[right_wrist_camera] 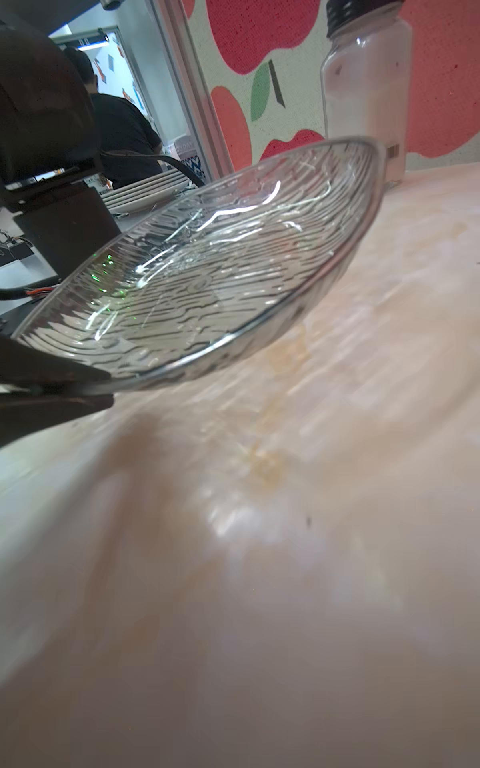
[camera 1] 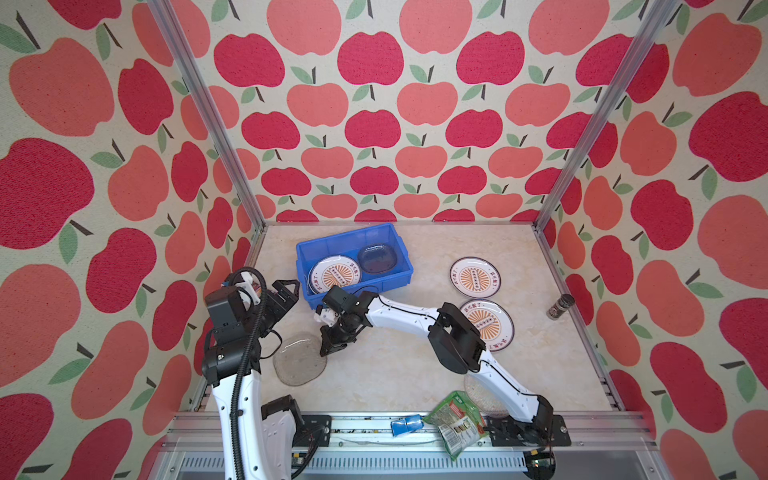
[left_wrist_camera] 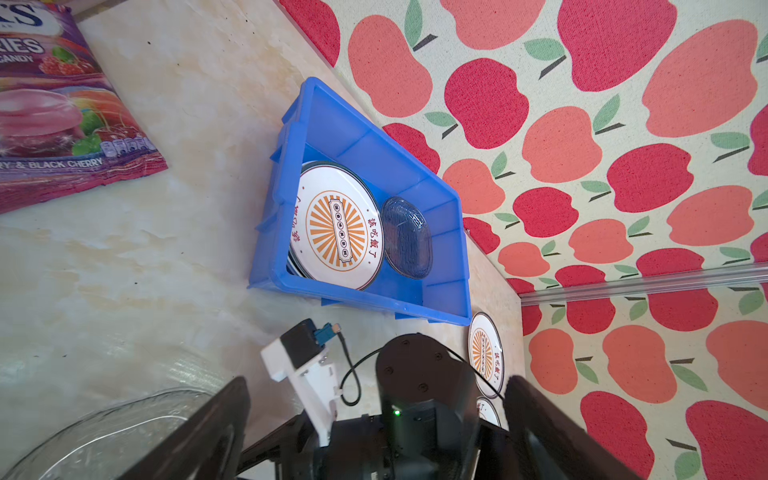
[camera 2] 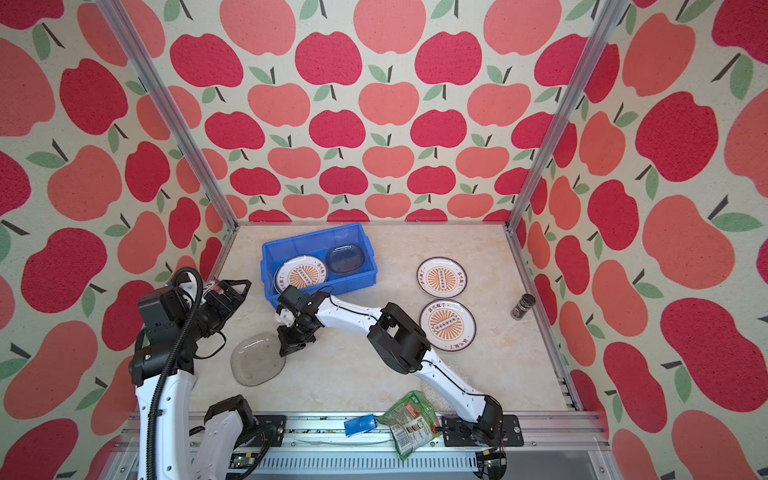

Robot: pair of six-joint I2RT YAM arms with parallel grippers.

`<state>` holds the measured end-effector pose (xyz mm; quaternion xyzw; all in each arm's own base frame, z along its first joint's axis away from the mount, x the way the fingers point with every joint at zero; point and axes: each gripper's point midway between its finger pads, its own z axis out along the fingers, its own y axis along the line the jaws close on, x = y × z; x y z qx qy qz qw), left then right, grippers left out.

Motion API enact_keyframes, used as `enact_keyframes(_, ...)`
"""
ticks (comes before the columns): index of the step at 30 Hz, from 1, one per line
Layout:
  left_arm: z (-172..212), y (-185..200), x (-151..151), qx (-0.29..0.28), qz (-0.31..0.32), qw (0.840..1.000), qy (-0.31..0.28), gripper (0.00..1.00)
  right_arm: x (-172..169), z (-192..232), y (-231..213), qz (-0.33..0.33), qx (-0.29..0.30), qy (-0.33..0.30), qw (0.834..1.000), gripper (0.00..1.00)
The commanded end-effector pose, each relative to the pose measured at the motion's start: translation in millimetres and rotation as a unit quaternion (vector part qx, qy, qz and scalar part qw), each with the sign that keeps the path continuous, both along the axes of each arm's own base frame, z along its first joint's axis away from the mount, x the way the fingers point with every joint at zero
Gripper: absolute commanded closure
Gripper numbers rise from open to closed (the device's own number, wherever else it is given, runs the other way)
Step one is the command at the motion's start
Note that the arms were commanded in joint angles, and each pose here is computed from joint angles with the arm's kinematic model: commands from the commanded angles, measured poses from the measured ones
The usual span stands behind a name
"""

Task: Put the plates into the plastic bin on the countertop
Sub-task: 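Lift the glass dish and carry it over the bin with the right gripper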

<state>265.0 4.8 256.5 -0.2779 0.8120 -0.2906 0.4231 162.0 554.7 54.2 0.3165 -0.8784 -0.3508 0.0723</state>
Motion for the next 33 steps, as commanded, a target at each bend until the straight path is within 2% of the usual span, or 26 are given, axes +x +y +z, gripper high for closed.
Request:
enact_keyframes(1,25,6,20,0.011,-0.002,0.999,-0.032,0.02,34,61,-49,-0.002,-0.025,-0.074,0.997,1.0)
enact_keyframes(5,39,16,46,0.007,0.007,0.998,-0.057,0.01,73,115,-91,-0.019,-0.048,-0.128,0.99,1.0)
enact_keyframes(11,37,4,82,0.009,-0.01,0.998,-0.064,0.02,149,174,-115,-0.083,-0.012,-0.172,0.982,1.0)
enact_keyframes(15,25,-16,103,0.028,-0.042,0.997,-0.051,0.02,211,166,-135,-0.146,0.005,-0.169,0.975,1.0)
enact_keyframes(23,13,-34,129,0.033,-0.065,0.996,-0.046,0.02,284,162,-165,-0.209,0.022,-0.216,0.953,1.0)
enact_keyframes(27,-4,-52,141,0.04,-0.088,0.995,-0.029,0.02,304,148,-166,-0.228,0.029,-0.212,0.95,1.0)
enact_keyframes(33,-21,-88,172,0.045,-0.135,0.989,-0.03,0.04,313,143,-157,-0.248,0.048,-0.199,0.947,1.0)
